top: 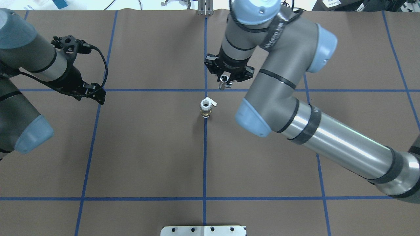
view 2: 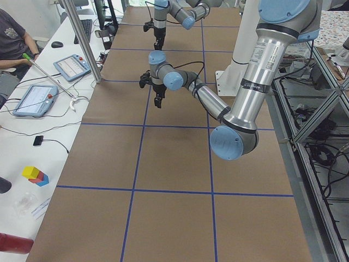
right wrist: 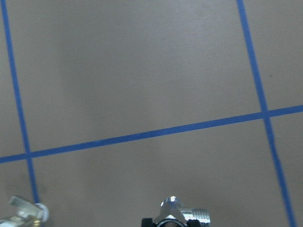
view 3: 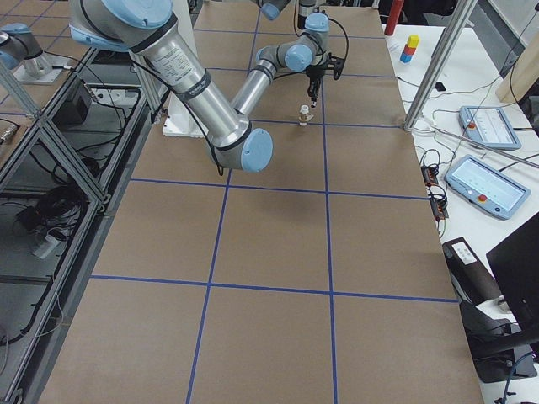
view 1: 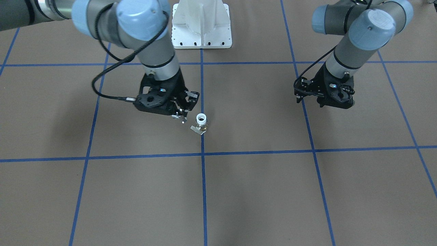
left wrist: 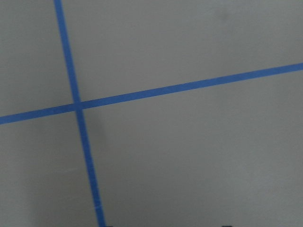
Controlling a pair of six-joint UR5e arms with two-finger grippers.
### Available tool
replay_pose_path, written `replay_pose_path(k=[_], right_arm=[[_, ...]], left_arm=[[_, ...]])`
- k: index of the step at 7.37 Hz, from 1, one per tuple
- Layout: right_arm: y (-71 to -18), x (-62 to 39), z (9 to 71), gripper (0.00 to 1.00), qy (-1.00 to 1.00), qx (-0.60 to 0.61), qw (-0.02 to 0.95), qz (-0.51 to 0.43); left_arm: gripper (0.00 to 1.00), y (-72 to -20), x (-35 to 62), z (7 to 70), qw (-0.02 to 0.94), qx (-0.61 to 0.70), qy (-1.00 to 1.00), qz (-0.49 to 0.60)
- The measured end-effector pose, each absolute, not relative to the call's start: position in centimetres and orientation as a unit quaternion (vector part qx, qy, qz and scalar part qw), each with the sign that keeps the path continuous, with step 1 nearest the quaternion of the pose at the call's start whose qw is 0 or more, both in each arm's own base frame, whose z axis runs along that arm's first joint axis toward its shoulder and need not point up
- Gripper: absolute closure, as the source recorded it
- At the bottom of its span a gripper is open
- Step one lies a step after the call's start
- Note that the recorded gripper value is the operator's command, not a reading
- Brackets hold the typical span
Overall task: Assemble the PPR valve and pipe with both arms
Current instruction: 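Lift the elbow with the right gripper and carry it above the valve, then lower the elbow onto the top of the valve with the right gripper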
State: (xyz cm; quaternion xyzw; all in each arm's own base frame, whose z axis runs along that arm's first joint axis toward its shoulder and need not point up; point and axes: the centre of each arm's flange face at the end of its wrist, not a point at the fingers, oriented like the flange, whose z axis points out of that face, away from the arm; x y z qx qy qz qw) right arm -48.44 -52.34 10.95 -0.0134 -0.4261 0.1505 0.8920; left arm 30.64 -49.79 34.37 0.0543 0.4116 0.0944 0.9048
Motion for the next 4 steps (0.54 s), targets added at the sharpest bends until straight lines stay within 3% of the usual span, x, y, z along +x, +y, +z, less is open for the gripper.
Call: replay_pose_path(k=[4], right_arm=[[-51.4, -53.1, 8.3, 1.00, -0.417, -0.017, 0.896, 0.151]], left_arm=[[0.16, -50.1, 30.0, 35.4, 0.904, 0.056, 0.412, 0.096]])
